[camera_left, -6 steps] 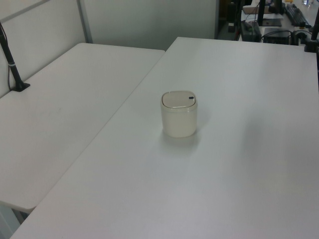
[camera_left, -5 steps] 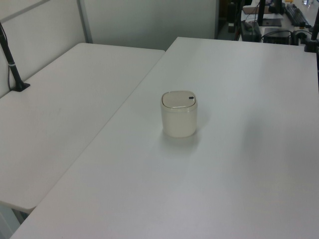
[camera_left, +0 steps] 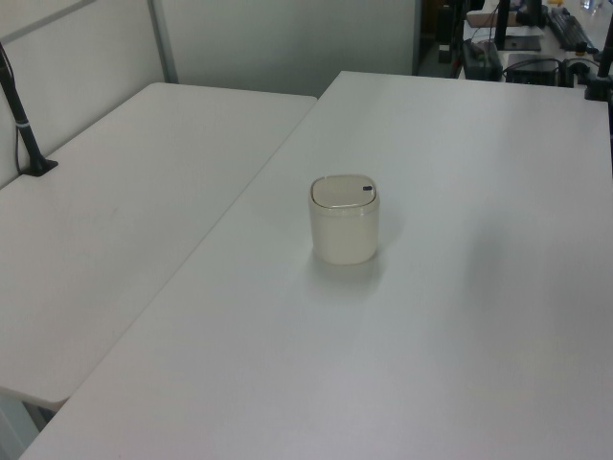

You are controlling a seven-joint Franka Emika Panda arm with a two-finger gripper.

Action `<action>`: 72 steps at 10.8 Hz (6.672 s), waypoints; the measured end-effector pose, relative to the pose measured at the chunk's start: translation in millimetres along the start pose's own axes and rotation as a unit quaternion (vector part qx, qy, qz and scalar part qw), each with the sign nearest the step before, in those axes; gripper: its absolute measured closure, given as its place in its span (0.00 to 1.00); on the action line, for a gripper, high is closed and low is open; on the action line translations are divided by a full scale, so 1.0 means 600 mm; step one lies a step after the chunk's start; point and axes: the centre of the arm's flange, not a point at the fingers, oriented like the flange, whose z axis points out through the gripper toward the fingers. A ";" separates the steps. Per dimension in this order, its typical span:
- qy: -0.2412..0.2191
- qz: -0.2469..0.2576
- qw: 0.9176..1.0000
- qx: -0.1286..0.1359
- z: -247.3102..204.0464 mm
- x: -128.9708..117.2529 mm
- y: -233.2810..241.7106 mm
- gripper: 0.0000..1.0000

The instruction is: Open the trash bin

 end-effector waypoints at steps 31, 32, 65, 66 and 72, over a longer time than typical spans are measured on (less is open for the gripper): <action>0.032 -0.139 0.989 0.040 0.226 0.136 -0.233 0.99; 0.039 -0.142 0.988 0.043 0.243 0.145 -0.246 0.99; 0.008 -0.028 0.999 0.031 -0.011 -0.029 0.032 0.99; 0.008 -0.028 0.999 0.031 -0.010 -0.029 0.032 0.95; 0.007 -0.028 0.999 0.022 -0.010 -0.029 0.035 0.42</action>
